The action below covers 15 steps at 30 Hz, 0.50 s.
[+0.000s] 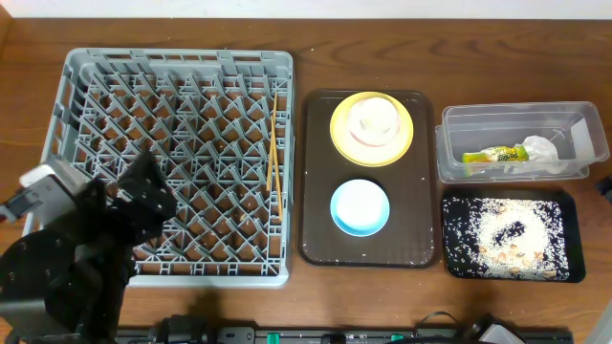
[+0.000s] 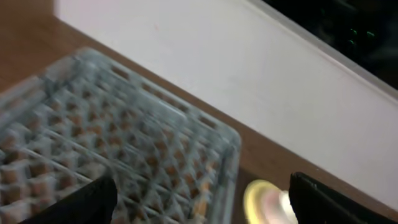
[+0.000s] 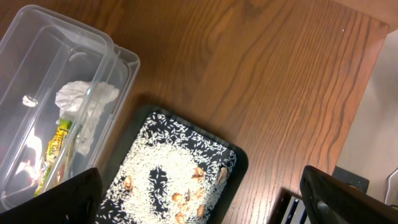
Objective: Sort waste into correct bins and load items into the dishwasher rack
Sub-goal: 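Reach the left gripper from the rack toward the blue bowl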
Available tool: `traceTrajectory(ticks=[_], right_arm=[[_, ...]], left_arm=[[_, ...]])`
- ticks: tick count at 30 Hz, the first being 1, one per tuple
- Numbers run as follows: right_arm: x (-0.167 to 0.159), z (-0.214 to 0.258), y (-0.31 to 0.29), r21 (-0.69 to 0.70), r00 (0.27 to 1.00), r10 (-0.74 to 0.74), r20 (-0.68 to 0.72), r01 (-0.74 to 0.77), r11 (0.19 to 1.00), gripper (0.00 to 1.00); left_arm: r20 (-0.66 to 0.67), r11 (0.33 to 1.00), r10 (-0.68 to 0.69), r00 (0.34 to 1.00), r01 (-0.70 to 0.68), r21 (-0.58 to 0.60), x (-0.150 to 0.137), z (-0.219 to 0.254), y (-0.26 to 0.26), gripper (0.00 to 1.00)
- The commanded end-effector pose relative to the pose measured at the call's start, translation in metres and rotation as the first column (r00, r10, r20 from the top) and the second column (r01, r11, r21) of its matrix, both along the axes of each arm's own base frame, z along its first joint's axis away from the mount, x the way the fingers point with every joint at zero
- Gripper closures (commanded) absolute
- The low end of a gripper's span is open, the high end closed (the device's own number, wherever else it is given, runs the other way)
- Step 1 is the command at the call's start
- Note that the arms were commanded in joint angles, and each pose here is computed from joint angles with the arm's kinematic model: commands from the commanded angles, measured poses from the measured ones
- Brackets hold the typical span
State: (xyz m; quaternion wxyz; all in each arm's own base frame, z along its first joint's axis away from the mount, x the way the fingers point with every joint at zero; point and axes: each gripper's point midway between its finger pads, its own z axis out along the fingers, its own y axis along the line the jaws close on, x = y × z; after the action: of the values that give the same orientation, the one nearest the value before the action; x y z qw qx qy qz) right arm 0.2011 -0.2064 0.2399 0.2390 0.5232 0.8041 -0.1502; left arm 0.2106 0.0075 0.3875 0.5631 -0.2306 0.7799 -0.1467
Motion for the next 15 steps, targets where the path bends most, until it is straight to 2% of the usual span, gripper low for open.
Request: traceTrajectory(ticks=[1,4,7,11,15], right_arm=[[-0.004,0.002,-0.002,-0.005,1.000,-0.013,-0.001,0.013,1.000,0.01],[-0.004,0.002,-0.002,-0.005,1.000,-0.014,-0.001,0.014,1.000,0.01],[-0.004,0.002,-0.002,-0.005,1.000,-0.014,-0.001,0.014,1.000,0.01],[-0.004,0.002,-0.002,-0.005,1.000,-0.014,-0.001,0.014,1.000,0.01],[-0.004,0.002,-0.002,-0.005,1.000,-0.014,-0.001,0.014,1.000,0.01]], left_arm=[[-0.017,0.979,-0.142,0.990,0.138,-0.146,0.005,-0.008,-0.030,0.11],[-0.091,0.955,-0.181,0.979,0.154,-0.253,0.015,-0.028,-0.041,0.11],[-0.164,0.911,-0.309,0.937,0.242,-0.335,0.024,-0.051,-0.065,0.11],[-0.320,0.869,-0.418,0.850,0.271,-0.414,0.026,-0.089,-0.089,0.10],[-0.434,0.843,-0.503,0.748,0.312,-0.439,0.024,-0.117,-0.115,0.11]])
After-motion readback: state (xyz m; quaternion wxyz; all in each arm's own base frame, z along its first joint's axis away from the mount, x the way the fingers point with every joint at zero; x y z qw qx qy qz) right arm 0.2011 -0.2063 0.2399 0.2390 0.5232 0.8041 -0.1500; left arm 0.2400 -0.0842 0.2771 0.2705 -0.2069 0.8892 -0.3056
